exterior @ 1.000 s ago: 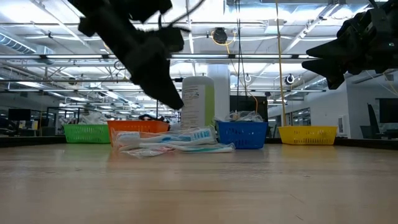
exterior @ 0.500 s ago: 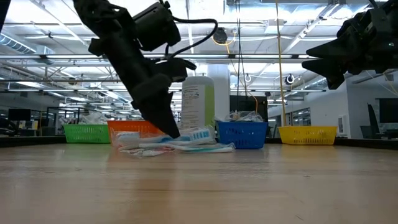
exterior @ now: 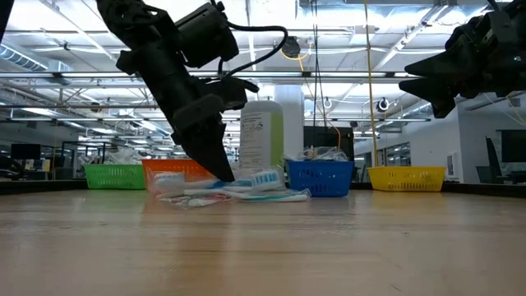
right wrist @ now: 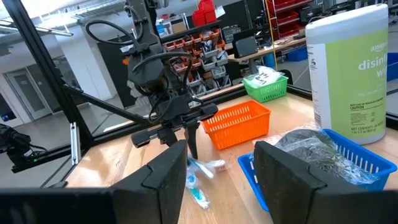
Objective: Pick & Place Travel size toiletries
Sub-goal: Put the blue toothbrush into the orange bin
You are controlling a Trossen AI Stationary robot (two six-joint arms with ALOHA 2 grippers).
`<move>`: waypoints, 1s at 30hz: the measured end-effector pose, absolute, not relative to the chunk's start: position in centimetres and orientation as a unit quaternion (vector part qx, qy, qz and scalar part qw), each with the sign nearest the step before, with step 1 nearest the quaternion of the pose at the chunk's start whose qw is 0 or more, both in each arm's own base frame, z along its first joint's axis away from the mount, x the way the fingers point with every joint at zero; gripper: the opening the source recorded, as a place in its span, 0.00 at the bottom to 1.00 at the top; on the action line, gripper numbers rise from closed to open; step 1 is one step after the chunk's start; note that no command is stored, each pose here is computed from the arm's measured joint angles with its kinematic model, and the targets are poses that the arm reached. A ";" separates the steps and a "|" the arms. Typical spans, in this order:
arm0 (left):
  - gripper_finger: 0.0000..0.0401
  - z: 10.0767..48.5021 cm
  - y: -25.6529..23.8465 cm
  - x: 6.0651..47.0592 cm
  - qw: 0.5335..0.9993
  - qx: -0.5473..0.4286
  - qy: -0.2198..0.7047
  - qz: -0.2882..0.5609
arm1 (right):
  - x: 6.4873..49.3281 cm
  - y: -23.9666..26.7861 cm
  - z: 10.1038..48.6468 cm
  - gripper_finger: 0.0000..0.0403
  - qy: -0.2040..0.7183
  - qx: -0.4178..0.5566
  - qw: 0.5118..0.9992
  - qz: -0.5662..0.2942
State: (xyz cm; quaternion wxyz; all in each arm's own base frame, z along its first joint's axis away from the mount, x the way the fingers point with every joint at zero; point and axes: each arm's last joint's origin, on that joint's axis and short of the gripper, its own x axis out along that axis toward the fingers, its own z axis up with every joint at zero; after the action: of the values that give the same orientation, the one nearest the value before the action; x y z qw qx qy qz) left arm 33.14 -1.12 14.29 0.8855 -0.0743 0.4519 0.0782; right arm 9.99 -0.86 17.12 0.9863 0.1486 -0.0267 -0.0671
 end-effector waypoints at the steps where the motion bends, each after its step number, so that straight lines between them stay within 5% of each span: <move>1: 0.15 14.3 -1.1 33.1 0.886 -0.074 0.452 0.078 | 10.0 -0.9 17.1 0.44 -0.027 0.149 0.986 -0.067; 6: 0.02 14.3 -1.1 33.2 0.887 -0.067 0.452 0.074 | 10.0 -0.9 17.1 0.44 -0.027 0.149 0.986 -0.067; 18: 0.02 19.0 -1.1 32.3 0.919 -0.079 0.378 0.074 | 10.0 -0.9 17.1 0.44 -0.027 0.149 0.986 -0.067; 30: 0.02 24.8 0.1 29.1 0.922 -0.126 0.268 0.249 | 10.0 -0.9 17.1 0.44 -0.027 0.149 0.986 -0.067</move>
State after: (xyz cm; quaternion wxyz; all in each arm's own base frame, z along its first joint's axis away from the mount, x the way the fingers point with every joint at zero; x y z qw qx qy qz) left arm 29.07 0.09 24.82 0.9219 -0.1264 0.2682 0.2494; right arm 9.99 -0.86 17.13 0.9862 0.1486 -0.0267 -0.0672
